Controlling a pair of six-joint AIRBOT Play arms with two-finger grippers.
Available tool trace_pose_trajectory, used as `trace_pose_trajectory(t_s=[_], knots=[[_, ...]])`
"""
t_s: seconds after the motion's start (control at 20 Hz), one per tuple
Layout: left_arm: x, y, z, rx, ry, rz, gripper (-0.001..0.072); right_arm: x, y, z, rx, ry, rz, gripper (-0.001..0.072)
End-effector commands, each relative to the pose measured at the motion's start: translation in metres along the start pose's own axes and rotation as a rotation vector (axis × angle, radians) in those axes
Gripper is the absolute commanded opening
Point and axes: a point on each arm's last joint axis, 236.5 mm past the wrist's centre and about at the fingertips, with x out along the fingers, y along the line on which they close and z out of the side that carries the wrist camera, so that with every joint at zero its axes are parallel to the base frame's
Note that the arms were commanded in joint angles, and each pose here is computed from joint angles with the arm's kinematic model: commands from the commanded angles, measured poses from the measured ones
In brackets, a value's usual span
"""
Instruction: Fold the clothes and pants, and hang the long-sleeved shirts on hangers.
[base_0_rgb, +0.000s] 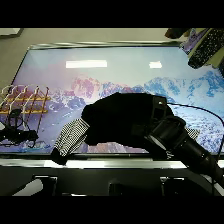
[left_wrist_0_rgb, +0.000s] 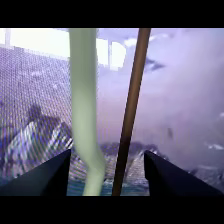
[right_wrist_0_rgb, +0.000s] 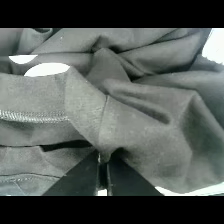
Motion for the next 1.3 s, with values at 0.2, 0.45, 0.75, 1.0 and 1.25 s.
trace_pose_trajectory(t_s=[0.2,0.45,0.75,1.0,1.25], knots=[[0.012,-0.007,-0.016,-0.010,0.040,-0.023,0.0186,0.000,-0.002,0.003,-0.004,-0.011,-0.011,0.0035],[0.010,-0.018,-0.008,-0.028,0.012,-0.059,0.0034,0.000,-0.002,0.003,-0.004,-0.011,-0.011,0.0035],[-0.017,-0.047,0.021,0.081,-0.058,-0.063,0.0034,0.000,-0.003,0.004,-0.007,-0.018,-0.016,0.0035],[-0.081,-0.065,0.069,0.036,-0.245,-0.041,0.0033,-0.001,-0.012,0.023,-0.026,-0.096,-0.052,0.0033],[-0.162,-0.082,0.109,0.104,-0.470,-0.016,0.0032,-0.002,0.001,0.036,-0.035,-0.152,0.002,0.0033]])
